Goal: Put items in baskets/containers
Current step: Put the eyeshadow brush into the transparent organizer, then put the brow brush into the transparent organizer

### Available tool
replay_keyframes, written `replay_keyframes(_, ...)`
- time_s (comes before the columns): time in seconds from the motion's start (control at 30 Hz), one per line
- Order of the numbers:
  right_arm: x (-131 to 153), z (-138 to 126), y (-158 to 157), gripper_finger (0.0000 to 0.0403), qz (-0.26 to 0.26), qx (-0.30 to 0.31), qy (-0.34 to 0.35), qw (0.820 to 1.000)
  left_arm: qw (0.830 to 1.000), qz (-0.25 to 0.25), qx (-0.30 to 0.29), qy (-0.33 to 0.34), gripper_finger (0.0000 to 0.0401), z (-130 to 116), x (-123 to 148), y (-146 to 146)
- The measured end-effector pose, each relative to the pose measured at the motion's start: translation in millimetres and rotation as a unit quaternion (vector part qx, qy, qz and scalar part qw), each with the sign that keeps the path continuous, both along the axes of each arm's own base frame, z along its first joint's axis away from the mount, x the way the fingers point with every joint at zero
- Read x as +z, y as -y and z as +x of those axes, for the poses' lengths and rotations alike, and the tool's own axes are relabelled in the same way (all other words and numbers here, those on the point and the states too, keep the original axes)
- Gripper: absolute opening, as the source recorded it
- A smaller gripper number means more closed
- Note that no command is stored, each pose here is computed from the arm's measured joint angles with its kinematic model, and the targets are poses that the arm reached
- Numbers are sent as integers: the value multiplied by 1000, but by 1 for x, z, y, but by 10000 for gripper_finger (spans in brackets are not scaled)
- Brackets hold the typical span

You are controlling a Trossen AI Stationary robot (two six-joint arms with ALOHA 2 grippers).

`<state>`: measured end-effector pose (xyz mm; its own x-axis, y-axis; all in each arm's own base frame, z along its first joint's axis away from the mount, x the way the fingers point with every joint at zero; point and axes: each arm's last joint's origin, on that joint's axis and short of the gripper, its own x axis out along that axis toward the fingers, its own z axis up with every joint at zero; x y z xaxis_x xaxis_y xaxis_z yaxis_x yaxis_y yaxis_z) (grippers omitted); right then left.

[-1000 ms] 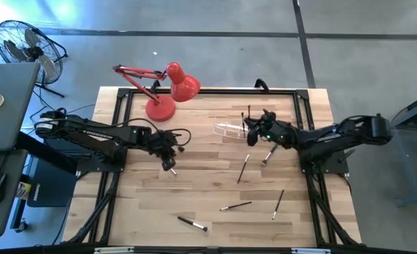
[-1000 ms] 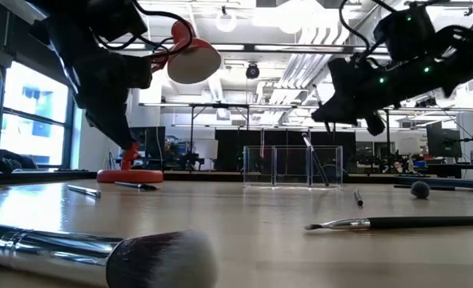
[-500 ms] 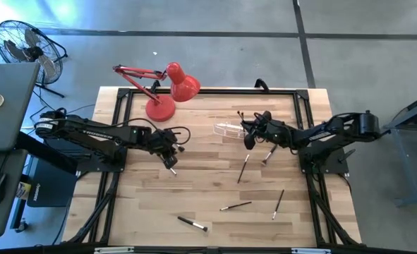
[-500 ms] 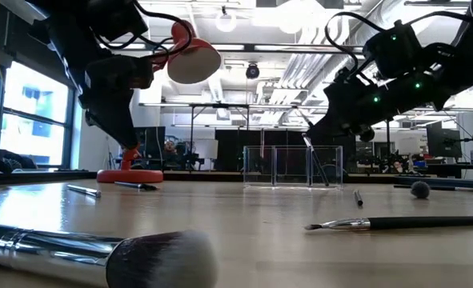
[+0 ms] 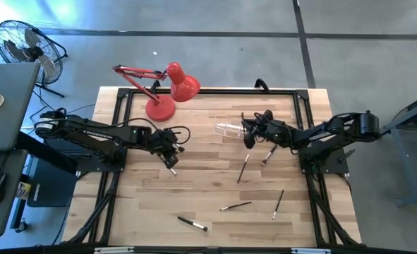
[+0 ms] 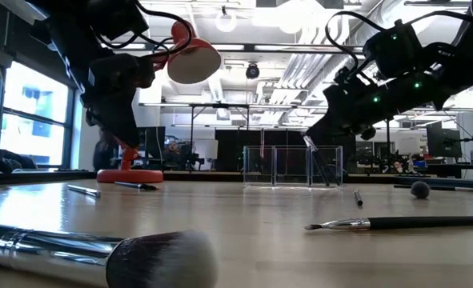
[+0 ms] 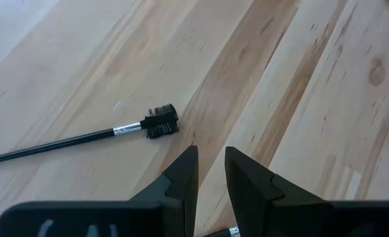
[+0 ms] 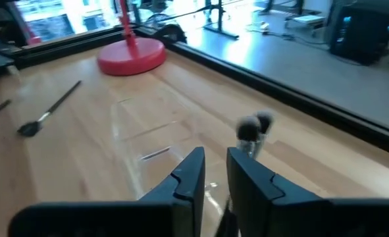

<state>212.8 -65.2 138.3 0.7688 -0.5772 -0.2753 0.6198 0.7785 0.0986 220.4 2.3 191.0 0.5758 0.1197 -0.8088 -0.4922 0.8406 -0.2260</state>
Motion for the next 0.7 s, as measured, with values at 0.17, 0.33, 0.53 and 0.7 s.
replay_keyframes(0.17,0,0,0,59,-3,-11,0,1000,1000,0,0,0,74,0,0,0)
replay_keyframes(0.33,5,1,1,58,-16,-6,19,1000,1000,0,0,-1,74,0,0,0)
replay_keyframes(0.53,23,5,0,52,-63,22,97,993,1000,4,-5,-2,74,0,0,0)
replay_keyframes(0.7,38,7,-3,31,-71,55,146,985,999,21,-27,-6,74,0,0,0)
